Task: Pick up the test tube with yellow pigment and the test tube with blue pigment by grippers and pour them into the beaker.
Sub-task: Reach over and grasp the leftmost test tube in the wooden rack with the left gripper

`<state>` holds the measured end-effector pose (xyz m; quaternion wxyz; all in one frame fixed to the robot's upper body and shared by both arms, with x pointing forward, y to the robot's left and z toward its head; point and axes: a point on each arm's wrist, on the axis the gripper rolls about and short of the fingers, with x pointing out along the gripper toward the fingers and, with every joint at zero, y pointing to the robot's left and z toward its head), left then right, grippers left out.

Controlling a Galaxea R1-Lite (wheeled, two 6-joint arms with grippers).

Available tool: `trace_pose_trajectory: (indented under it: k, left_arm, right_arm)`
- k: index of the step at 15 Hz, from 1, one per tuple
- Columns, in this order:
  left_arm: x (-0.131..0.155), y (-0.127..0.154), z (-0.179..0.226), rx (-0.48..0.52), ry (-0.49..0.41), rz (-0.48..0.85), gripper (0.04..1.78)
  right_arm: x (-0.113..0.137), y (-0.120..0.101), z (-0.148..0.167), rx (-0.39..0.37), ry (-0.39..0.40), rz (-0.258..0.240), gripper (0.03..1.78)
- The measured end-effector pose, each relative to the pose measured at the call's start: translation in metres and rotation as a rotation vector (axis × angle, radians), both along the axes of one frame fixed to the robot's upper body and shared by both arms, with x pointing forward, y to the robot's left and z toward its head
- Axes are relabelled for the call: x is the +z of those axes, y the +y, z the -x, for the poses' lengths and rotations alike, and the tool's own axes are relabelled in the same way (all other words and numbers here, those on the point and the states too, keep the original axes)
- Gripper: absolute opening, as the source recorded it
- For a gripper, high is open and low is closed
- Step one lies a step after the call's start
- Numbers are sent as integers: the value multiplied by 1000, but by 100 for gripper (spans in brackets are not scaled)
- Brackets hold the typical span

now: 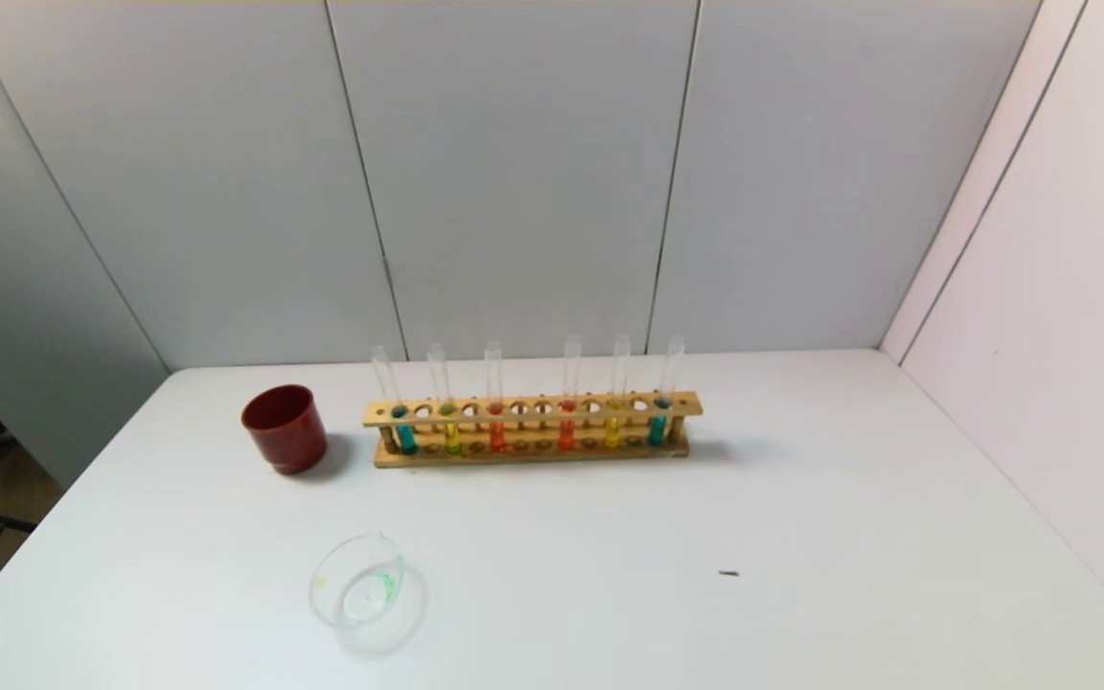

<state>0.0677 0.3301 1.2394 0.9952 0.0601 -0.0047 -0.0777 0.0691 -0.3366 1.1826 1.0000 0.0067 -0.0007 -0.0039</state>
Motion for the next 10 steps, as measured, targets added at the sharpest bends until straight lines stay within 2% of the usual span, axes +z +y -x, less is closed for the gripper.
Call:
trace_pose_trajectory:
  k: [4, 7, 10]
  left_arm:
    - [55, -1, -37, -42, 6, 10, 175]
    - [83, -3, -81, -73, 12, 13, 175]
    - [102, -13, -128, -149, 45, 14, 175]
  right_arm:
    - [0, 0, 0, 0, 0, 0, 170]
    - [0, 0, 0, 0, 0, 0, 170]
    - [0, 0, 0, 0, 0, 0, 170]
